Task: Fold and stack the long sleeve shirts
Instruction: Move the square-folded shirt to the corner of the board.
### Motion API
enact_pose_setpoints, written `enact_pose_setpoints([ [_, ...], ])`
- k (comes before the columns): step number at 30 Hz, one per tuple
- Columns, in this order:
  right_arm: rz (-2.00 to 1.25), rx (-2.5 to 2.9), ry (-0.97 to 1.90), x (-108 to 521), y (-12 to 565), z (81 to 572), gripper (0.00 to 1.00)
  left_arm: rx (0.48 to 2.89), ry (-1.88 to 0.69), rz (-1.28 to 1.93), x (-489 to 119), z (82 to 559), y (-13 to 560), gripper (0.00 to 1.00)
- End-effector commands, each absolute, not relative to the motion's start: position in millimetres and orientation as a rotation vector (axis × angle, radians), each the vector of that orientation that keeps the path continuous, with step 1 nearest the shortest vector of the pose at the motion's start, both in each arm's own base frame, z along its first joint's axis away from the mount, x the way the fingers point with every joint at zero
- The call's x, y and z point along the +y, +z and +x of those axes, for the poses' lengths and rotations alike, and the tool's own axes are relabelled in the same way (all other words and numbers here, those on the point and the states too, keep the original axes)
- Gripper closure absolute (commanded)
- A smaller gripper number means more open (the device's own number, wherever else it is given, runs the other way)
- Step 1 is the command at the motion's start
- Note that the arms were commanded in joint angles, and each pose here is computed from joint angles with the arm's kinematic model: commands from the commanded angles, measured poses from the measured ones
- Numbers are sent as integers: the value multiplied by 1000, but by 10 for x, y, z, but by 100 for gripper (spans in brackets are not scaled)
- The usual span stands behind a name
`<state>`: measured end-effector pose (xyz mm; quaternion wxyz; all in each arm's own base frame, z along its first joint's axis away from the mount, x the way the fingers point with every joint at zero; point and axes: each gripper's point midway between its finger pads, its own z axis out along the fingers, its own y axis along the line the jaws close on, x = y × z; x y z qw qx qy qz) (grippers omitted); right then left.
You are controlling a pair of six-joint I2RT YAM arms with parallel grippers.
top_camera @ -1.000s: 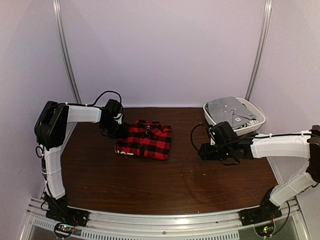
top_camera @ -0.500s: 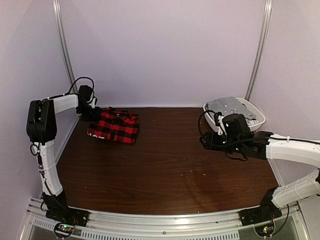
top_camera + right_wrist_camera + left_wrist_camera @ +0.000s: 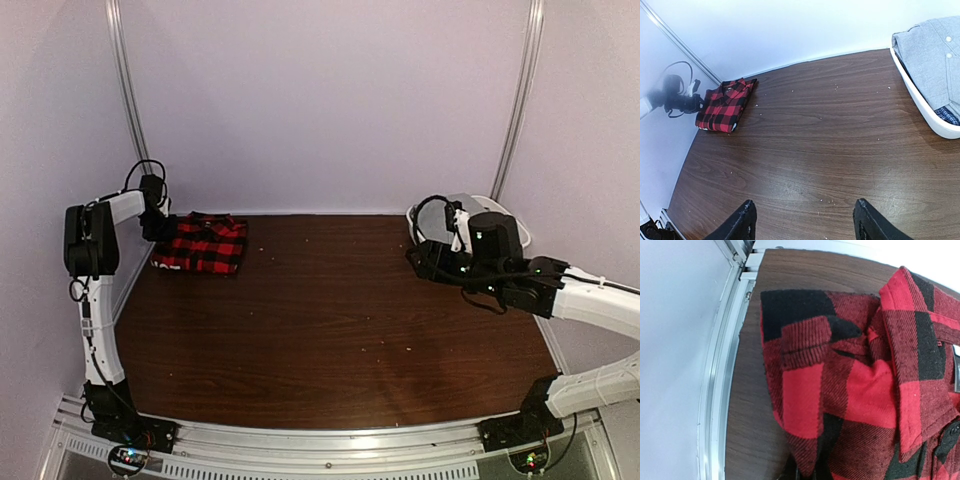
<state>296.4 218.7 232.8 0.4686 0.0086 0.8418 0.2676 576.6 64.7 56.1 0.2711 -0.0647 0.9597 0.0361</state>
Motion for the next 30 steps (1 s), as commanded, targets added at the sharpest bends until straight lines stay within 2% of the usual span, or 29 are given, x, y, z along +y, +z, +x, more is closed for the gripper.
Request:
enact_pose_setpoints([
  [1, 40, 1997, 658, 2150, 2593, 3022, 32, 2552, 162, -178, 759, 5895, 616, 100],
  [9, 43, 1987, 652, 2149, 2648, 3045, 31, 2524, 254, -252, 961, 5951, 705, 100],
  [10, 41, 1984, 654, 2150, 2655, 3041, 30, 2517, 257, -258, 977, 5964, 736, 97],
  [11, 42, 1984, 653, 2147, 2652, 3044, 30, 2516, 252, -263, 978, 5974, 752, 92],
  [13, 41, 1987, 649, 2146, 2647, 3044, 29, 2514, 244, -278, 980, 5977, 795, 66],
  [15, 40, 1985, 649, 2146, 2662, 3042, 28, 2502, 261, -306, 1012, 5973, 859, 49],
  [18, 49, 1976, 643, 2117, 2693, 3041, 17, 2468, 271, -328, 1036, 5977, 1040, 20],
  [23, 69, 1965, 617, 2046, 2715, 3045, 0, 2411, 174, -328, 894, 5960, 1416, 5],
  [30, 76, 1958, 592, 2018, 2704, 3070, 0, 2387, 41, -242, 366, 5768, 1733, 2],
])
